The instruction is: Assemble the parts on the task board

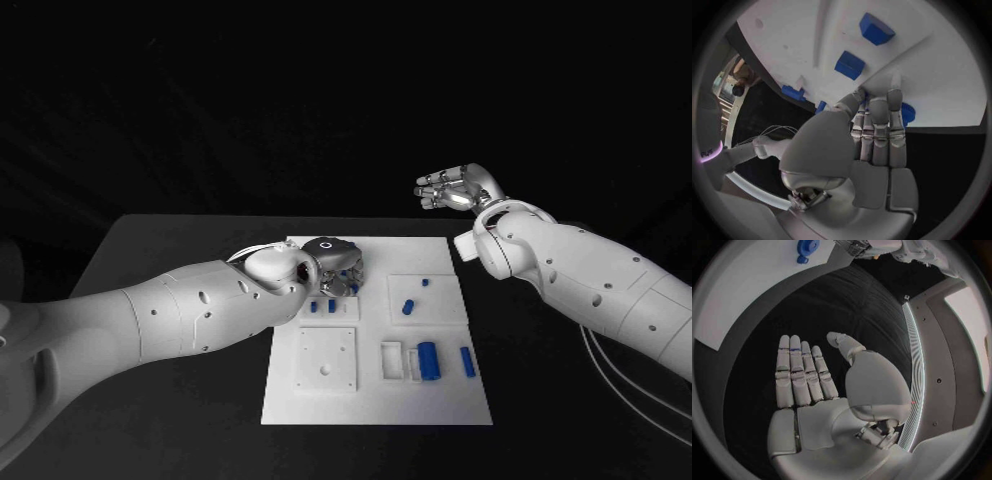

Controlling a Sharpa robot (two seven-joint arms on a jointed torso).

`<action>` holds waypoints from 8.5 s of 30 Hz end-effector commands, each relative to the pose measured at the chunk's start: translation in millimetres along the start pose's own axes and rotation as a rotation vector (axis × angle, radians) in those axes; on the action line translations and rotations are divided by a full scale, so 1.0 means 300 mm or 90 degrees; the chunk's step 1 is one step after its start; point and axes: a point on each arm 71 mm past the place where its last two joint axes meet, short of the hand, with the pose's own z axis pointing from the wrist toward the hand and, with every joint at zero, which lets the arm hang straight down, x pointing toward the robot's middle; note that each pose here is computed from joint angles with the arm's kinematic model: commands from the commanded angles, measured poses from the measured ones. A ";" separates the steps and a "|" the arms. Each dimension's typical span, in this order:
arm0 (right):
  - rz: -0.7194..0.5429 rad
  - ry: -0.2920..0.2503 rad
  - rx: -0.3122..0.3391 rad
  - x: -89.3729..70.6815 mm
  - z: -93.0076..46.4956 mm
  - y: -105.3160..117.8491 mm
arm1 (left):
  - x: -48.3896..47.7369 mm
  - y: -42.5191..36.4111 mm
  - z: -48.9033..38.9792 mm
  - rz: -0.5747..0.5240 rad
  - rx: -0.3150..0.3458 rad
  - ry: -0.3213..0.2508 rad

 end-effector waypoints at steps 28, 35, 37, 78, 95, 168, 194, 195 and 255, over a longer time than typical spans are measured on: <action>-0.007 -0.005 -0.001 -0.020 -0.004 -0.013 | -0.067 0.029 -0.094 -0.082 -0.022 -0.090; -0.009 -0.006 0.002 -0.027 -0.007 -0.021 | -0.075 0.047 -0.134 -0.095 -0.028 -0.095; -0.010 -0.007 0.004 -0.030 -0.008 -0.024 | -0.075 0.057 -0.148 -0.097 -0.032 -0.095; -0.008 -0.001 0.007 -0.018 -0.013 -0.033 | -0.026 0.122 -0.183 -0.076 -0.056 -0.059; -0.008 0.000 0.006 -0.016 -0.013 -0.032 | -0.012 0.130 -0.176 -0.077 -0.060 -0.046; -0.008 0.002 0.010 -0.011 -0.016 -0.041 | 0.038 0.119 -0.164 -0.066 -0.069 0.016; -0.013 0.004 0.008 -0.016 -0.021 -0.043 | 0.012 0.145 -0.174 -0.088 -0.089 -0.060; -0.014 0.006 0.009 -0.016 -0.021 -0.044 | 0.011 0.149 -0.175 -0.088 -0.090 -0.062; -0.590 0.211 -0.053 0.175 -0.300 -0.089 | -0.114 0.392 -0.298 -0.703 -0.163 -0.310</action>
